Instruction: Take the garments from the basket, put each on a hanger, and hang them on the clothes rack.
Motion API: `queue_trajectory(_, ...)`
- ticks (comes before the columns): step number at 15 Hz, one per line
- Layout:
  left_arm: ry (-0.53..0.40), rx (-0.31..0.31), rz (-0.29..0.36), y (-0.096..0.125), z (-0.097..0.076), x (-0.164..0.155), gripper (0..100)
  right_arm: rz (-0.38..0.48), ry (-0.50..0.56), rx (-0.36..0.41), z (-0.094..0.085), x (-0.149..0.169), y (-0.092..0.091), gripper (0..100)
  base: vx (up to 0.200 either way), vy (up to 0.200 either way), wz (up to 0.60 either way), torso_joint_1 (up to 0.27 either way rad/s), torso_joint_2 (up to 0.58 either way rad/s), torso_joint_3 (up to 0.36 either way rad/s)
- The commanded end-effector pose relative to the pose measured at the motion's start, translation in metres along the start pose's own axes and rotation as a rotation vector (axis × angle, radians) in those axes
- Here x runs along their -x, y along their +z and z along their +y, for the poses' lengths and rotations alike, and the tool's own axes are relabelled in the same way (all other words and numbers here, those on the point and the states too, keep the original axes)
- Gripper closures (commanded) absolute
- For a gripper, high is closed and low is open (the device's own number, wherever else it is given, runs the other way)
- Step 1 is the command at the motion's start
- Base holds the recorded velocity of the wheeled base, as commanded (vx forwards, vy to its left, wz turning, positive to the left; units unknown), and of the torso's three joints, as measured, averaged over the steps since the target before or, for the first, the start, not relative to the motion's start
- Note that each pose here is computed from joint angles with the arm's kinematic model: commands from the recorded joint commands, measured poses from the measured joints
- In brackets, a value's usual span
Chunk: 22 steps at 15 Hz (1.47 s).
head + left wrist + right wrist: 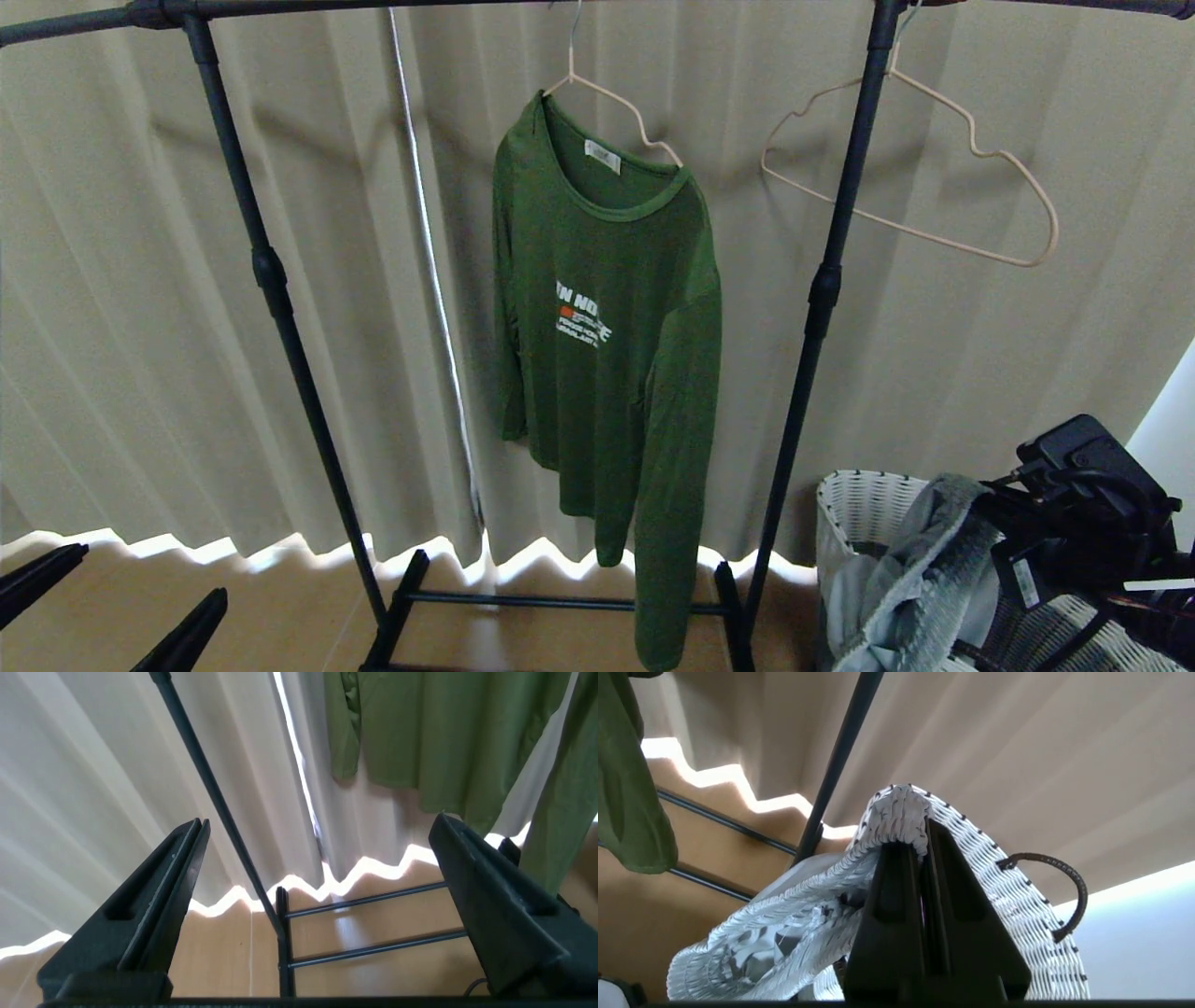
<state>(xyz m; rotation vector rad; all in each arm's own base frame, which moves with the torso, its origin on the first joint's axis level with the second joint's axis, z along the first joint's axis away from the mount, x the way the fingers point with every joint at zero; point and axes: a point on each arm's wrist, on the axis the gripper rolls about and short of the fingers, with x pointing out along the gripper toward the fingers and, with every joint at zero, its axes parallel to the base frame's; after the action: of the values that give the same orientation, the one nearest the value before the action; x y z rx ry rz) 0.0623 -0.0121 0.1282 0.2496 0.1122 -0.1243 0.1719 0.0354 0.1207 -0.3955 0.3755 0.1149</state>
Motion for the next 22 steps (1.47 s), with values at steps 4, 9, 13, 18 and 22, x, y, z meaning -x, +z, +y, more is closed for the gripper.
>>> queue_trajectory(4, -0.009, 0.000, 0.004, 0.000, -0.001, 0.000, 0, 0.009, 0.009, 0.004, 0.001, -0.002, -0.001, 100, 0.000, 0.000, 0.00, 0.000, 0.00, 0.000)
queue_trajectory(9, -0.322, -0.014, 0.058, -0.002, -0.011, -0.001, 0, -0.151, 0.139, 0.009, 0.004, -0.005, 0.032, 100, 0.000, 0.000, 0.00, 0.000, 0.00, 0.000)
queue_trajectory(13, -0.447, -0.034, 0.036, 0.031, -0.018, -0.020, 0, -0.277, 0.288, 0.001, 0.028, 0.002, 0.061, 100, 0.000, 0.000, 0.00, 0.000, 0.00, 0.000)
queue_trajectory(18, -0.565, -0.060, 0.027, 0.070, -0.040, -0.058, 0, -0.412, 0.401, 0.007, 0.042, 0.010, 0.094, 100, 0.000, 0.000, 0.00, 0.000, 0.00, 0.000)
queue_trajectory(22, -0.709, -0.049, 0.059, 0.073, -0.080, -0.082, 0, -0.477, 0.489, -0.057, 0.043, 0.015, 0.110, 100, 0.000, 0.000, 0.00, 0.000, 0.00, 0.000)
